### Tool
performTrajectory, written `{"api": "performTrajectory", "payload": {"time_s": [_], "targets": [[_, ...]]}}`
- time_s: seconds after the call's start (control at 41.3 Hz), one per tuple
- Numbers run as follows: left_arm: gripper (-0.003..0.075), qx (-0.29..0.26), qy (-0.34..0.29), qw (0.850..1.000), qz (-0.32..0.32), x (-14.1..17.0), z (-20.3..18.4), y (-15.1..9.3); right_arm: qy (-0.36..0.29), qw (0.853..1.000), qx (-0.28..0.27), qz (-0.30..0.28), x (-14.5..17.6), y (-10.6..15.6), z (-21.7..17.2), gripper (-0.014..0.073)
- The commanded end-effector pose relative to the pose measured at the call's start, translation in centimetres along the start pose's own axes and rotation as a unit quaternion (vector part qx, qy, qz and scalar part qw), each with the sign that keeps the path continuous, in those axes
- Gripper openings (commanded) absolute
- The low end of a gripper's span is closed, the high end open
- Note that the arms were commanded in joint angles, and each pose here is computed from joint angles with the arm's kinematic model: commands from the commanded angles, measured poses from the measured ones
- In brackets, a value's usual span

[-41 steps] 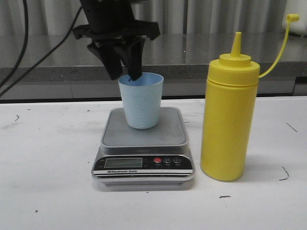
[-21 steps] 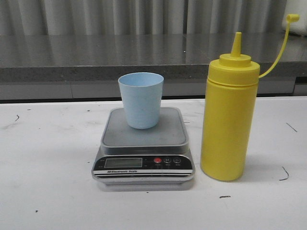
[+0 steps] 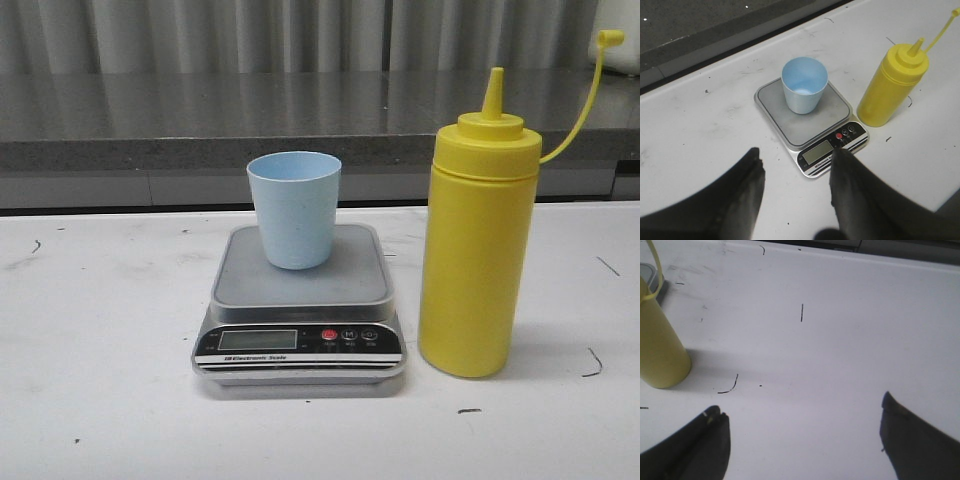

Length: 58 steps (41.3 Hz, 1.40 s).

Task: Pour seasoning into cup on scale with both arms
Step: 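Raise the left gripper away from the cup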

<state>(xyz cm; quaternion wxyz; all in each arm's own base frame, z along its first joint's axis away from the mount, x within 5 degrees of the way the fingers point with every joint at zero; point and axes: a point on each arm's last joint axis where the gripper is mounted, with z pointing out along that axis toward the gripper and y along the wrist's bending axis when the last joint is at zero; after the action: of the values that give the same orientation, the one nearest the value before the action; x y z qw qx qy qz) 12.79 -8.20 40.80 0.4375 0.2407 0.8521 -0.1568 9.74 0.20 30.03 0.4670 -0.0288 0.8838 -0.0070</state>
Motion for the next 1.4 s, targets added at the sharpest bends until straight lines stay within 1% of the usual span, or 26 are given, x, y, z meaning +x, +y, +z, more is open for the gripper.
{"api": "performTrajectory", "payload": {"time_s": [0.0,0.218,0.411,0.484,1.137,1.234,1.379], "targets": [[0.0316,0.004,-0.081,0.997,-0.002,0.7,-2.9,-0.3,-0.042,0.999,0.005,-0.004,-1.3,-0.1,-0.3,0.0625],[0.0316,0.005,-0.13,0.992,0.001,5.5,-6.4,-0.5,-0.042,0.999,0.005,-0.004,-1.3,-0.1,-0.3,0.0625],[0.0316,0.006,-0.155,0.988,0.003,8.8,-7.5,-0.5,-0.042,0.999,0.005,-0.004,-1.3,-0.1,-0.3,0.0625],[0.0316,0.006,-0.158,0.987,0.003,9.5,-7.6,-0.5,-0.042,0.999,0.005,-0.004,-1.3,-0.1,-0.3,0.0625],[0.0316,0.006,-0.155,0.988,0.003,9.9,-7.3,-0.5,-0.042,0.999,0.005,-0.004,-1.3,-0.1,-0.3,0.0625],[0.0316,0.006,-0.155,0.988,0.003,9.9,-7.3,-0.5,-0.051,0.999,0.005,-0.004,-1.5,-0.1,-0.4,0.0625],[0.0316,0.006,-0.155,0.988,0.003,9.9,-7.3,-0.5,-0.076,0.997,-0.019,0.027,-1.9,0.3,-0.4,0.0625]]}}
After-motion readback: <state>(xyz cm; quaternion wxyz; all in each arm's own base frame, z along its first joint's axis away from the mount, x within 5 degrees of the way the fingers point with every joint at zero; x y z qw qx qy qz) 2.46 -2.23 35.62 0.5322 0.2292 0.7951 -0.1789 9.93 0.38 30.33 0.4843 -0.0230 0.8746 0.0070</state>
